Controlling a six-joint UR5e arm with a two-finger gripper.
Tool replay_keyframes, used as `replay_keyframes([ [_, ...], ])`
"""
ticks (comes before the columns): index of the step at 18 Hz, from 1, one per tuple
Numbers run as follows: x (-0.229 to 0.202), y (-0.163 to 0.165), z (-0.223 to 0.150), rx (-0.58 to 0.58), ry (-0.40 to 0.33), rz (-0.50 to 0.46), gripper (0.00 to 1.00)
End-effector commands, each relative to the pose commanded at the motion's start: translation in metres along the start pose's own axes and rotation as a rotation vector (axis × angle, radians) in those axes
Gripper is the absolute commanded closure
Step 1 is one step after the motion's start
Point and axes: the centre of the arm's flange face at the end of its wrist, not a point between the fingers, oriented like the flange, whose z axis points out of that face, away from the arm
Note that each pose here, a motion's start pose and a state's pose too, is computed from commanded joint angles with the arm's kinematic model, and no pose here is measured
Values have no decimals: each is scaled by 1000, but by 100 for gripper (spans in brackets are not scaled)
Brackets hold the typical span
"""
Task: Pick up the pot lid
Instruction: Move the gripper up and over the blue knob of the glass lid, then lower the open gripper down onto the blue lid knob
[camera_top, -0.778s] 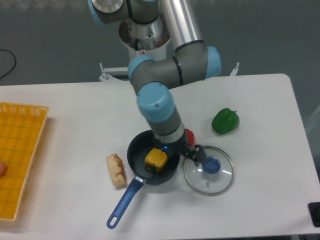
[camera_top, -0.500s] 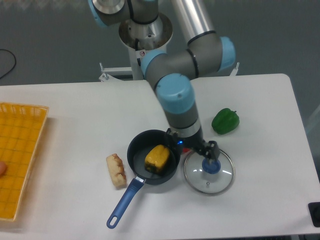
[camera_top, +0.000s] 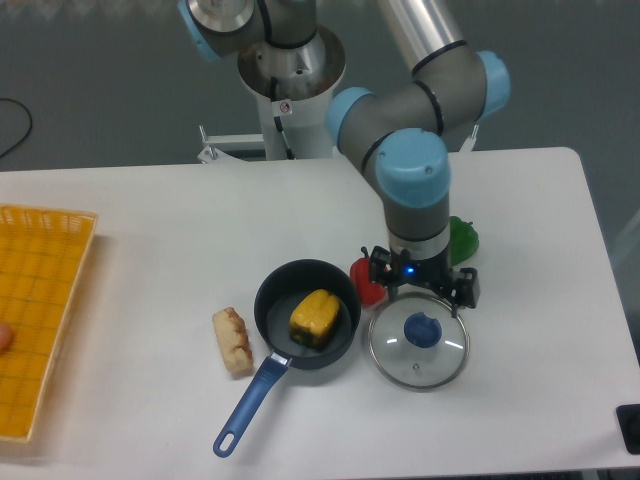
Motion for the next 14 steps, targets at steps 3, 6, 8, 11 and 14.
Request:
replay_keyframes([
  [3,-13,11,10,-6,5,-24,0],
  [6,-18,8,20,16,-18,-77,0],
  [8,-21,11,22,15,-19,-100,0],
  [11,-18,12,39,-4,3,-100,0],
  [14,-11,9,60,-28,30,-88,0],
])
